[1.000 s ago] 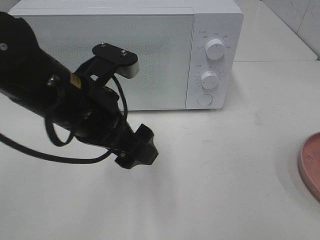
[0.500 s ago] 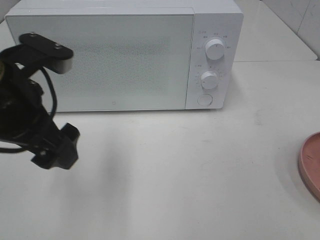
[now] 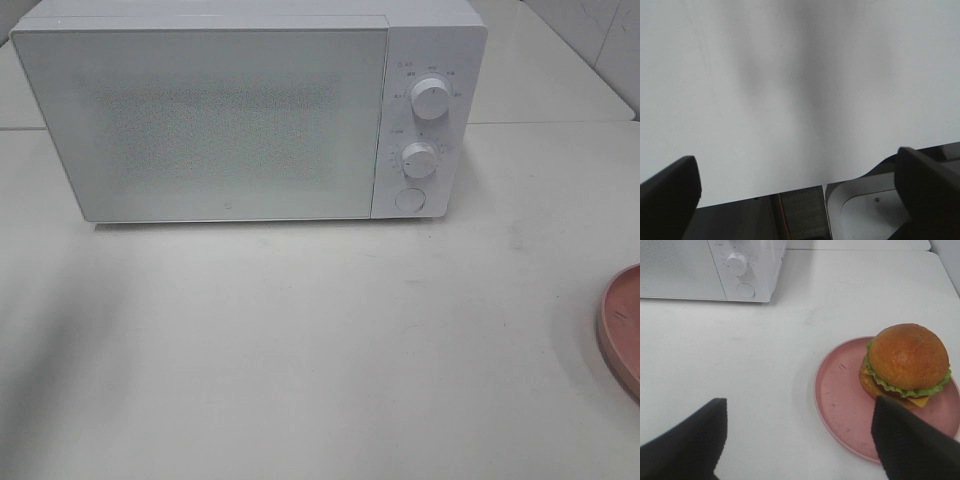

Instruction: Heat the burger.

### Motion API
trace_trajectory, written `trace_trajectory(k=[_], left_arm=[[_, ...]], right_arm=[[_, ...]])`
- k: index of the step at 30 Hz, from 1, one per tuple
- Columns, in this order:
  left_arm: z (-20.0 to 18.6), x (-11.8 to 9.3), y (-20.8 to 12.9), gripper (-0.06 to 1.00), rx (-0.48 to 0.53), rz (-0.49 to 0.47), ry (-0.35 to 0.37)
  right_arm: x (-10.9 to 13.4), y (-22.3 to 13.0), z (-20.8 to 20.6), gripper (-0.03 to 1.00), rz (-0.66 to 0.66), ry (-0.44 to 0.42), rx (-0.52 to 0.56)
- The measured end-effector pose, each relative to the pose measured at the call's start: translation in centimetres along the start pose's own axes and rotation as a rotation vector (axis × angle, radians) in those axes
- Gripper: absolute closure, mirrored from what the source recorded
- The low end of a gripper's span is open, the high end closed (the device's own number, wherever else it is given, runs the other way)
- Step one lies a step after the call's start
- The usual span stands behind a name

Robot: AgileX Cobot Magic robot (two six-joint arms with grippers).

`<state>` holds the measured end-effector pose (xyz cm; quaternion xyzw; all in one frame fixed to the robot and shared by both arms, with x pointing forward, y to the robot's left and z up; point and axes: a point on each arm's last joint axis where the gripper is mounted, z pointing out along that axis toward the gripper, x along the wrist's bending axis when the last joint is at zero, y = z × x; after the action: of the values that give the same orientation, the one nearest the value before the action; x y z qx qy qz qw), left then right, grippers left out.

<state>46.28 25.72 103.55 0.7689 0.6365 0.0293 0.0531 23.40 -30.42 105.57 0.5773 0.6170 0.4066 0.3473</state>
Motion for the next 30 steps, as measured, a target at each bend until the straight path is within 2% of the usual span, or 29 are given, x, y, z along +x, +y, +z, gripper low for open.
trace_trajectory(k=[3, 5, 9, 13, 17, 18, 20, 21, 22, 24, 25, 27, 28, 29, 30], left_arm=[[-0.8, 0.6, -1.2, -0.05, -0.019, -0.025, 0.003], [-1.4, 0.6, -3.9, -0.05, -0.029, -0.033, 0.004], [-1.5, 0.6, -6.0, -0.05, -0.035, -0.046, 0.002], [-1.6, 0.4, -9.7, -0.05, -0.096, -0.063, 0.003], [-1.8, 0.4, -11.5, -0.05, -0.153, -0.06, 0.012], [-2.1, 0.5, -12.6, -0.05, -0.205, -0.056, 0.022], [-2.2, 0.5, -13.1, -0.05, -0.238, -0.054, 0.029], [-2.5, 0.5, -14.1, -0.05, -0.314, -0.051, 0.037], [-2.5, 0.5, -14.1, -0.05, -0.314, -0.051, 0.037], [-2.6, 0.5, -15.4, -0.05, -0.408, -0.049, 0.039], [-2.6, 0.5, -15.4, -0.05, -0.408, -0.049, 0.039], [-3.1, 0.4, -16.5, -0.05, -0.544, -0.047, 0.04], [-3.1, 0.4, -16.5, -0.05, -0.544, -0.047, 0.04], [-3.3, 0.4, -17.1, -0.05, -0.616, -0.04, 0.045], [-3.3, 0.4, -17.1, -0.05, -0.616, -0.04, 0.045]], right_arm=[[0.0, 0.0, 0.0, 0.2, 0.0, 0.0, 0.0], [0.0, 0.0, 0.0, 0.2, 0.0, 0.0, 0.0], [0.0, 0.0, 0.0, 0.2, 0.0, 0.0, 0.0], [0.0, 0.0, 0.0, 0.2, 0.0, 0.0, 0.0], [0.0, 0.0, 0.0, 0.2, 0.0, 0.0, 0.0], [0.0, 0.0, 0.0, 0.2, 0.0, 0.0, 0.0], [0.0, 0.0, 0.0, 0.2, 0.0, 0.0, 0.0], [0.0, 0.0, 0.0, 0.2, 0.0, 0.0, 0.0], [0.0, 0.0, 0.0, 0.2, 0.0, 0.0, 0.0], [0.0, 0.0, 0.0, 0.2, 0.0, 0.0, 0.0], [0.0, 0.0, 0.0, 0.2, 0.0, 0.0, 0.0], [0.0, 0.0, 0.0, 0.2, 0.0, 0.0, 0.0], [0.0, 0.0, 0.0, 0.2, 0.0, 0.0, 0.0], [0.0, 0.0, 0.0, 0.2, 0.0, 0.0, 0.0], [0.0, 0.0, 0.0, 0.2, 0.0, 0.0, 0.0]])
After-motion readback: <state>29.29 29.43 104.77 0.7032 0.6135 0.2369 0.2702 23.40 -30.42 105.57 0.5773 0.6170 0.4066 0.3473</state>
